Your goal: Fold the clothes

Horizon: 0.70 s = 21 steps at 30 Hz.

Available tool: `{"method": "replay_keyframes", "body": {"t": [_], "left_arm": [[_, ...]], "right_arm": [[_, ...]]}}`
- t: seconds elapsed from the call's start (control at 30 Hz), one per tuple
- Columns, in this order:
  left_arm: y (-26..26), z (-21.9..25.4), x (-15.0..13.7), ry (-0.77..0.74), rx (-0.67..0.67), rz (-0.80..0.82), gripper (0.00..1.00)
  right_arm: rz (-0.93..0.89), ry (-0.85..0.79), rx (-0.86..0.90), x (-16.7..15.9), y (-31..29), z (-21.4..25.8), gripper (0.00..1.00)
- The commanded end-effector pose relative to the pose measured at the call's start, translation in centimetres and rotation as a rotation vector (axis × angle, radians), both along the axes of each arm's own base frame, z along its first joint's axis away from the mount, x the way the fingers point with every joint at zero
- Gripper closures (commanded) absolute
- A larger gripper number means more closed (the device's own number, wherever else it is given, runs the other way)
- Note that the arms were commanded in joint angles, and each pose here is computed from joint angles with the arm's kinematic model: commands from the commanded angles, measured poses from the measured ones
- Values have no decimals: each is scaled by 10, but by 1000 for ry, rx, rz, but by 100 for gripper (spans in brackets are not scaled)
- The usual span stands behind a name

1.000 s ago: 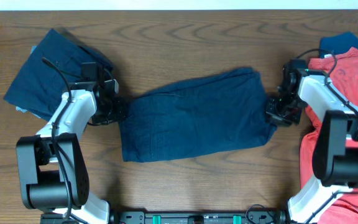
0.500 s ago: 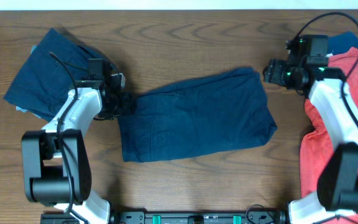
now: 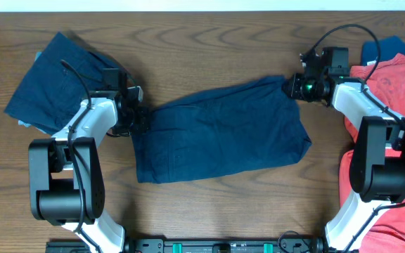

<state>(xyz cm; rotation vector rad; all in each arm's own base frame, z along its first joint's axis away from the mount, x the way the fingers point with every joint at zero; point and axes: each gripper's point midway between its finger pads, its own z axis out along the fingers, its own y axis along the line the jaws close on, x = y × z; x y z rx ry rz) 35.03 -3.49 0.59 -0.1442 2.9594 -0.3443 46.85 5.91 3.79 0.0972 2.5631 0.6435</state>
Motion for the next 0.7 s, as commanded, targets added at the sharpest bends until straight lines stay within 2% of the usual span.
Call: {"method": "replay_keyframes", "body": {"t": [0.0,0.1,0.2,0.33,0.53,0.6,0.67], "left_arm": [[6,7,8,-28,33,0,87],[6,18,9,-51,33,1,94],[7,37,12,-97,39,4,94],[21,56,16,-156,117,30,94],[40,53,17,-146,217,94,94],[43,50,19,-146,231,106,94],[44,47,22,-152,233,107,93]], "right_arm": [[66,-62,69,3,17,20,97],[89,-128,114,10,22,39,99],[85,-186,149,18,24,59,99],[39,-229,174,29,21,71,99],[-84,-219,76,39,0,61,99],[-96,-220,65,41,-3,60,96],[-92,-233,46,42,-5,60,88]]}}
